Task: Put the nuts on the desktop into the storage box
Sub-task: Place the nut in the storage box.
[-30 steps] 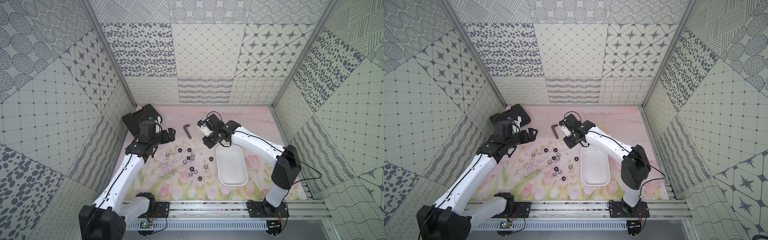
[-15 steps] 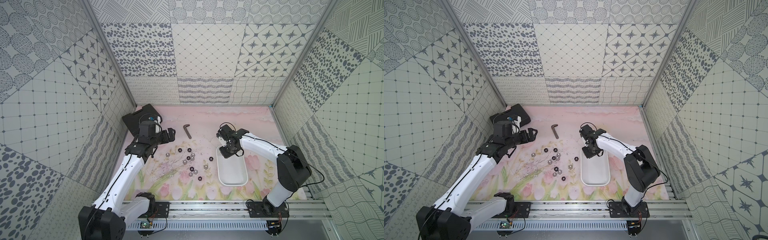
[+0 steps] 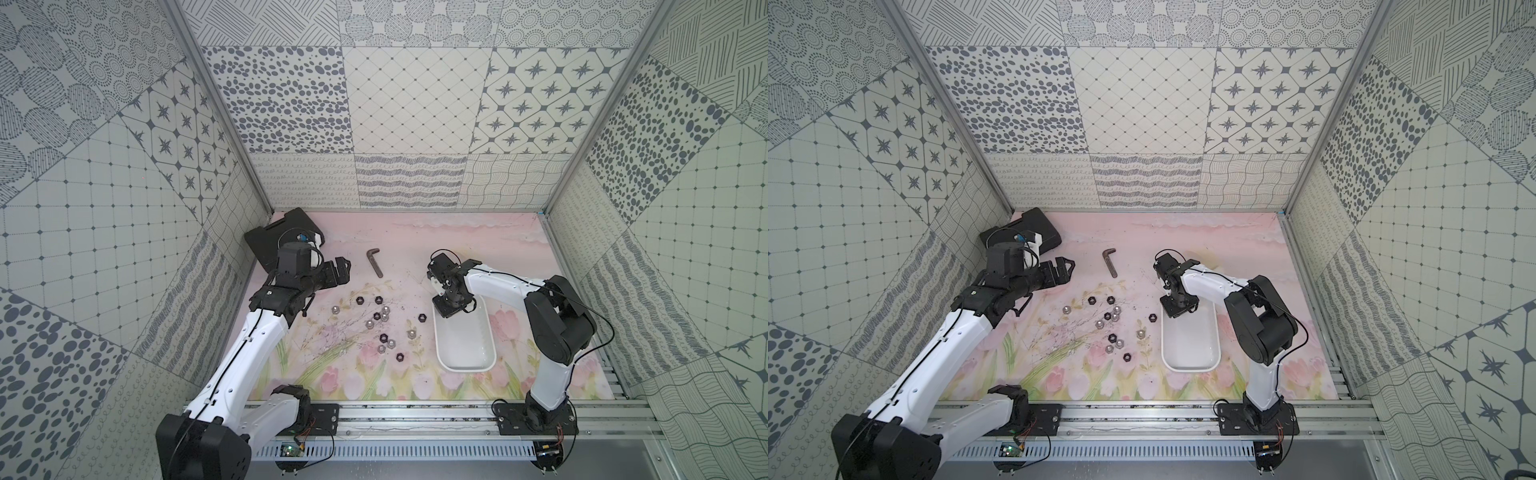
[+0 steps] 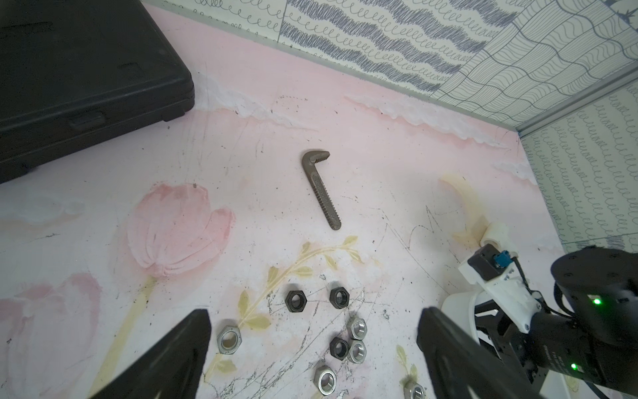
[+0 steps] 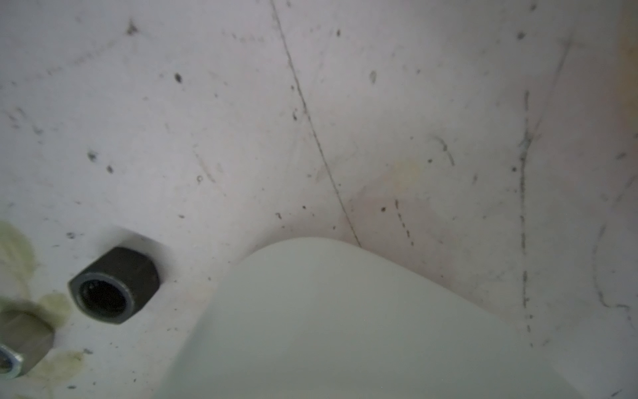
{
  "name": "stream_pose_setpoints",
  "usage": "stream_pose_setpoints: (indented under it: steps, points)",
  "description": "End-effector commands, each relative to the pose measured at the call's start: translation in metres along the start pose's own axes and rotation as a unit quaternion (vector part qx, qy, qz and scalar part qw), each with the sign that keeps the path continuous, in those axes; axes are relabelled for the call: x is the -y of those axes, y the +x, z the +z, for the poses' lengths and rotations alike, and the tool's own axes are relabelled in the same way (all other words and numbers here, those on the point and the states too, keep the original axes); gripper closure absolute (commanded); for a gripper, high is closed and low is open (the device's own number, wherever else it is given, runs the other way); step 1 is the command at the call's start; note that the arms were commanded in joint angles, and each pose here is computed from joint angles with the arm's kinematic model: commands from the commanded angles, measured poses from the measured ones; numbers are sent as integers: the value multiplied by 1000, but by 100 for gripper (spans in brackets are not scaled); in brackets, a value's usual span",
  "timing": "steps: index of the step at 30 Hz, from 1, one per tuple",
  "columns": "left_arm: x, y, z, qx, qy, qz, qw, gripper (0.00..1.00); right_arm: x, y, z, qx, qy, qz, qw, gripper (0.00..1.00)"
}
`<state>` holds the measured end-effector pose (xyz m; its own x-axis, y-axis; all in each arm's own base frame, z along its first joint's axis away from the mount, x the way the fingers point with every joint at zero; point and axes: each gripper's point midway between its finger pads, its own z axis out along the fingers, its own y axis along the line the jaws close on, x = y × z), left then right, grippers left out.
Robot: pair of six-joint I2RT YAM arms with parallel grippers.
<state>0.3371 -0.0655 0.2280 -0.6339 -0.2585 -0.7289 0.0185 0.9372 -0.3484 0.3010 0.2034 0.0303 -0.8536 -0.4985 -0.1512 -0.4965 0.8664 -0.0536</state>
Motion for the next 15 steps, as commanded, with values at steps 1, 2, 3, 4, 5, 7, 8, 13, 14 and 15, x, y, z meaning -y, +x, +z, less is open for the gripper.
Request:
stream_pose_setpoints:
  steps: [1,2,3,4,5,7,8,13,14,15]
  points:
    - [3,-1,-2,-1,5,1,1000,1,-4,-17,-4,25,-5,1,1000,73]
    - [3,-1,-1,-2,5,1,1000,1,-5,-19,-5,28,-7,0,1000,73]
    - [3,-1,-1,-3,5,1,1000,1,-7,-21,-6,29,-10,-1,1000,73]
    - [2,0,-1,-3,5,1,1000,1,-7,-22,-6,30,-12,-1,999,73]
    - [3,0,0,-4,5,1,1000,1,-7,-23,-6,30,-12,-1,999,70]
    - [3,0,-1,-3,5,2,1000,1,-7,-24,-5,30,-12,-1,999,63]
    - [3,0,-1,-3,5,2,1000,1,-8,-23,-4,28,-13,-2,1000,59]
    - [3,0,-2,-2,5,2,1000,1,-9,-25,-6,33,-11,-3,999,35]
    - [3,0,-2,-2,5,2,1000,1,-8,-26,-9,38,-9,-3,999,35]
    - [3,0,-2,-2,5,1,1000,1,-9,-27,-15,45,-8,-3,999,35]
